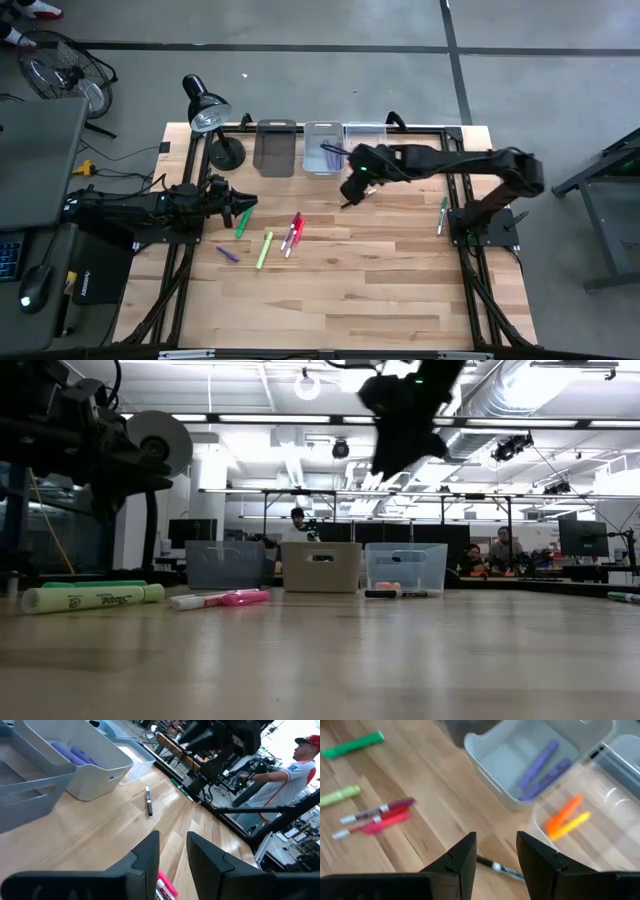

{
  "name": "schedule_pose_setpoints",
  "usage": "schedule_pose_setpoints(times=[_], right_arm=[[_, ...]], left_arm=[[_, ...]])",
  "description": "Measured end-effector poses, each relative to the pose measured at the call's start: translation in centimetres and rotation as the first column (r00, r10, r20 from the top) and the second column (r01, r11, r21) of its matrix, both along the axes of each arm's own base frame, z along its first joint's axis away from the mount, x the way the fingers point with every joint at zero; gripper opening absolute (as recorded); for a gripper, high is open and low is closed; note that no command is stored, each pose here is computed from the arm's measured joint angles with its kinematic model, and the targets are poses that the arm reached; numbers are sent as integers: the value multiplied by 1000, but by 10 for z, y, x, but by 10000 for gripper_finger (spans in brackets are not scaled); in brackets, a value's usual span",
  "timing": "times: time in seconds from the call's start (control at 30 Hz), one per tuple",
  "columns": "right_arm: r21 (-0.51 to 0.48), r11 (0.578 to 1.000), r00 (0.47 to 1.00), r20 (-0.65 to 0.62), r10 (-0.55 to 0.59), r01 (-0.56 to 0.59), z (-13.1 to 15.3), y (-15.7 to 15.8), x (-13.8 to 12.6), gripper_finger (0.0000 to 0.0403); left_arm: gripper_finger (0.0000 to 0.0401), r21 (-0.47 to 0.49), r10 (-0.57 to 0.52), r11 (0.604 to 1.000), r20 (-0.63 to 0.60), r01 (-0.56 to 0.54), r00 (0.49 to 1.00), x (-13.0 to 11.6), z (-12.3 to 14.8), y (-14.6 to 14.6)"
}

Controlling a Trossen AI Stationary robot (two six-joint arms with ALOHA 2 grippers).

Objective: Pick & Place Markers
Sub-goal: Put the green highlighter into the white bin

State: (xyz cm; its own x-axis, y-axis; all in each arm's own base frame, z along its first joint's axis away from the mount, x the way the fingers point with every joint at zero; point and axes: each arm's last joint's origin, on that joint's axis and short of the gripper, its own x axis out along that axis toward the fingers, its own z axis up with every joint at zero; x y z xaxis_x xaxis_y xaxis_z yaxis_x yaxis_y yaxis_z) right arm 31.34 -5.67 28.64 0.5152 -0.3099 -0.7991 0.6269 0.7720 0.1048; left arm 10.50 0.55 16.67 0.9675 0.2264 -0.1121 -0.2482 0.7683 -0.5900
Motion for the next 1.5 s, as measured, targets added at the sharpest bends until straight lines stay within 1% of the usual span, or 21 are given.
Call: schedule_pose_setpoints(times=[0.13, 0.2, 0.33, 0.5, 0.57, 0.67, 0.73, 0.87, 0.93, 1.03, 1.17, 1.3, 1.37, 1.5], right_arm=[[-6, 1000, 1000, 23, -12, 12, -8, 5, -29, 129], [-4, 1000, 998, 56, -27, 27, -11, 6, -40, 129], [6, 999, 992, 116, -46, 45, -21, 8, -55, 129], [20, 998, 991, 122, -56, 53, -35, 10, -62, 129], [22, 998, 992, 114, -55, 53, -38, 10, -63, 129], [19, 998, 991, 122, -54, 52, -37, 10, -62, 129], [17, 999, 990, 131, -53, 51, -37, 10, -62, 129], [15, 999, 988, 146, -53, 51, -36, 9, -61, 129], [14, 999, 987, 151, -53, 51, -35, 9, -60, 129], [15, 999, 987, 152, -54, 53, -35, 9, -60, 129], [17, 998, 987, 149, -55, 53, -36, 9, -60, 129], [28, 998, 989, 135, -66, 63, -37, 10, -62, 129], [29, 998, 989, 133, -65, 61, -37, 10, -62, 129], [34, 998, 990, 129, -63, 59, -37, 11, -62, 129]], left_arm=[[97, -17, 50, 999, 0, -50, 999, 0, 0, 1], [97, -32, 68, 997, -6, -68, 998, 0, -1, 2], [97, -36, 70, 997, -33, -71, 997, 2, 9, 2], [97, -13, 83, 996, -174, -86, 981, 4, 26, 2], [97, -2, 116, 993, -245, -120, 963, 5, 34, 3], [97, 25, 135, 991, -351, -135, 927, 7, 46, 4], [97, 38, 145, 989, -413, -142, 899, 10, 54, 4], [97, 18, 141, 988, -531, -156, 835, 17, 63, 3], [97, 11, 145, 985, -595, -172, 791, 21, 64, 3], [97, 17, 132, 986, -686, -166, 716, 31, 63, 3], [97, -19, 94, 984, -784, -175, 614, 47, 56, 1], [97, -51, 37, 986, -860, -157, 510, 60, 46, -1], [97, -57, 31, 984, -880, -171, 474, 66, 43, -1], [99, -91, 6, 973, -908, -211, 418, 76, 41, -2]])
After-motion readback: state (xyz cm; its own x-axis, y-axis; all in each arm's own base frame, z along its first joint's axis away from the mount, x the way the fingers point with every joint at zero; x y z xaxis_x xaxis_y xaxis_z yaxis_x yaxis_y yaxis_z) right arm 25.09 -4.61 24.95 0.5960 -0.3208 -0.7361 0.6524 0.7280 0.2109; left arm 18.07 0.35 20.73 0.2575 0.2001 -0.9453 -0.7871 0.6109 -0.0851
